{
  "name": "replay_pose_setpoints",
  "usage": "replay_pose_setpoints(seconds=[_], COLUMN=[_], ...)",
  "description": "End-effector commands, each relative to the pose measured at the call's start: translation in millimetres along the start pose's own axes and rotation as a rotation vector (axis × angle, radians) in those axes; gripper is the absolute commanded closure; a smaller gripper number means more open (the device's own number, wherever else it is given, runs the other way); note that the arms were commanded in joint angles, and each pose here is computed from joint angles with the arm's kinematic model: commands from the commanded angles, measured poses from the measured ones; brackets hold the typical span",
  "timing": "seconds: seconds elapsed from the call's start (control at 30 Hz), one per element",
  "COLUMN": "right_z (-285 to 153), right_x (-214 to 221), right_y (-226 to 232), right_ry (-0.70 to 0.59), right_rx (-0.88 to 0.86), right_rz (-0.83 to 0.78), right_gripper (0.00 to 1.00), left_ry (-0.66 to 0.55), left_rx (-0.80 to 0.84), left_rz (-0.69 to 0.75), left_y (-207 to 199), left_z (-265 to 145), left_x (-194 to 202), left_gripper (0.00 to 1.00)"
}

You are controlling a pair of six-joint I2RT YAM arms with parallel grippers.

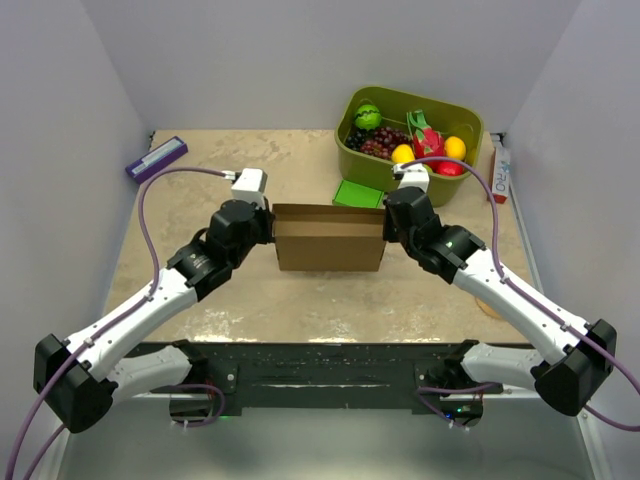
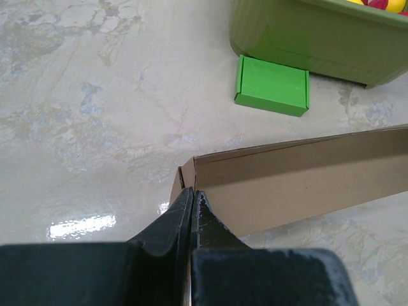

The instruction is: Fold the paper box

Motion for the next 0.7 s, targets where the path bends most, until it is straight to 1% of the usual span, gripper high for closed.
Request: replay_pose_setpoints(seconds=[0.0, 0.2, 0.5, 0.67], right_z=[1, 0, -1, -1], right_x=[20, 22, 22, 21], right_y=[1, -2, -3, -3], right_ry=[0.065, 0.061, 0.06, 0.058], right_rx=[-0.013, -0.004, -0.001, 0.003], right_rz=[-0.01, -0.009, -0.008, -0.006], right_gripper=[1.0, 1.0, 1.0, 1.0], left_ry=[0.053, 0.118, 0.167, 0.189], left_rx=[0.103, 0.057, 0.024, 0.03], left_rz=[-0.065, -0.031, -0.015, 0.008], left_y=[-20, -7, 5, 5], left_z=[3, 4, 0, -2], left_x=[19, 49, 76, 88], left_gripper=[1.0, 1.0, 1.0, 1.0])
Point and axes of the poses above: each gripper's point midway between its finger pads, its own z axis out along the fingers, its own y axis along the line the jaws close on, x = y × z, the point moved 2 cm from there along -z, back along the fingers, and after that the axes turned 2 degrees about z, right-handed, at the moved point
